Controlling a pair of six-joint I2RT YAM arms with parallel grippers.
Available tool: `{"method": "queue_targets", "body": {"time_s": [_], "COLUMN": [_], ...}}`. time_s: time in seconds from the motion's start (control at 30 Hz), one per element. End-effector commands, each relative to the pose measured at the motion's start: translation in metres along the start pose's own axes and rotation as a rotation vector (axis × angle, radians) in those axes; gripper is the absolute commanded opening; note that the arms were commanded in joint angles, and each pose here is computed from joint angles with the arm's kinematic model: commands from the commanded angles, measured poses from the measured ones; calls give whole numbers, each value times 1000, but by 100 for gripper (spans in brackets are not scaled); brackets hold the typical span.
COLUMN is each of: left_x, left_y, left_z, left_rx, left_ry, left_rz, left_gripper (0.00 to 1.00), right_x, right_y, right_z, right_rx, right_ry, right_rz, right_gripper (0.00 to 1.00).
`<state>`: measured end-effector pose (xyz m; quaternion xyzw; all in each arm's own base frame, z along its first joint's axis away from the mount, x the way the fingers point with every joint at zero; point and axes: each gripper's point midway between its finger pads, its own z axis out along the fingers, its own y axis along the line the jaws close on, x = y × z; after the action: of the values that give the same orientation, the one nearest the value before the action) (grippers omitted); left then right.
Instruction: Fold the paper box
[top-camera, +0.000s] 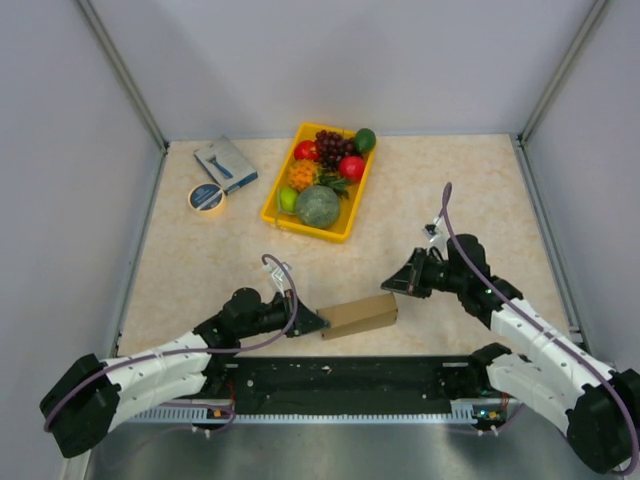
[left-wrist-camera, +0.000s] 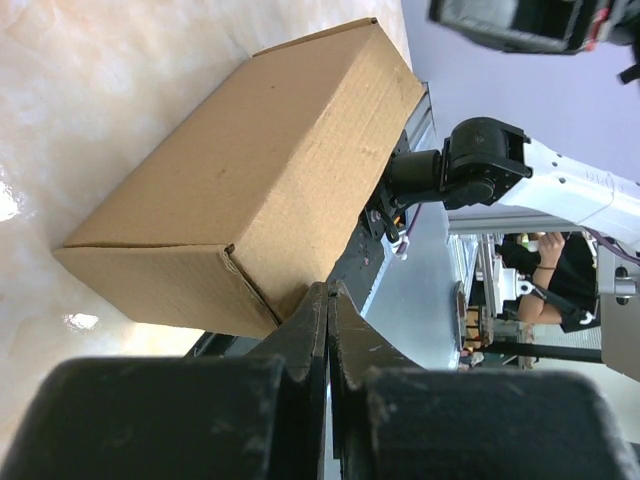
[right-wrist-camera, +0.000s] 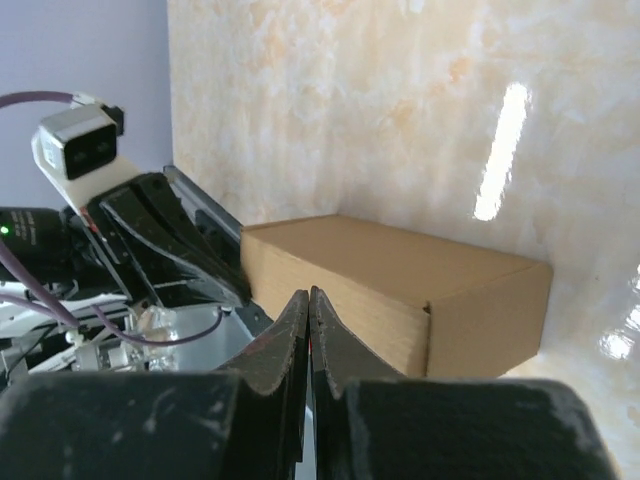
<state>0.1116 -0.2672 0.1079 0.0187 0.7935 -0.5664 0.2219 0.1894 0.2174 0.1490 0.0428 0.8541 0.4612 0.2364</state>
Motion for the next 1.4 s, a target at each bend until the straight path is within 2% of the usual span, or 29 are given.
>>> {"method": "queue_targets", "body": {"time_s": [0.0,0.07,0.17,0.33,0.43,0.5,0.57,0.7,0.8,0.9,1.0,1.1,1.17,1.2,1.27,1.3,1.37], "left_x": [4,3,1,0,-2,-2,-2,-1,-1,-5,-9,-11,-9,-19,-23,-37,-52], "left_y": [28,29,29,30,30,30,30,33,33,28,27,27,31,15,13,-9,-27], "left_z": [0,0,1,1,1,1,1,0,0,0,-1,0,-4,-4,-11,-13,-20], "left_rx": [-116,-125,-135,-152,-155,-157,-162,-169,-180,-174,-188,-213,-261,-248,-295,-273,-272], "left_ry": [10,7,4,8,0,3,6,9,17,6,4,22,61,50,72,42,2], "left_rz": [-2,-2,7,14,14,17,20,22,29,49,66,91,126,157,203,233,279], "left_gripper": [0,0,0,0,0,0,0,0,0,0,0,0,6,16,28,40,53], "right_x": [24,32,43,19,21,42,45,56,49,35,41,54,51,47,41,36,33], "right_y": [-20,-24,-45,-2,3,-13,-14,-44,-24,-9,-17,-35,-34,-30,-24,-20,-12], "right_z": [3,3,2,-13,-17,-12,-10,-4,-12,-25,-20,-9,-9,-11,-18,-21,-27], "right_rx": [-80,-113,-59,-119,-154,-177,-231,-210,-244,-229,-240,-225,-214,-214,-166,-157,-144], "right_ry": [38,26,16,-12,-17,24,1,-22,2,-63,-46,1,-2,-10,-6,-19,-5], "right_rz": [36,37,32,-52,-52,-13,8,32,-9,-74,-67,9,-11,-28,-58,-82,-100], "right_gripper": [0,0,0,0,0,0,0,0,0,0,0,0,0,0,0,0,0]}}
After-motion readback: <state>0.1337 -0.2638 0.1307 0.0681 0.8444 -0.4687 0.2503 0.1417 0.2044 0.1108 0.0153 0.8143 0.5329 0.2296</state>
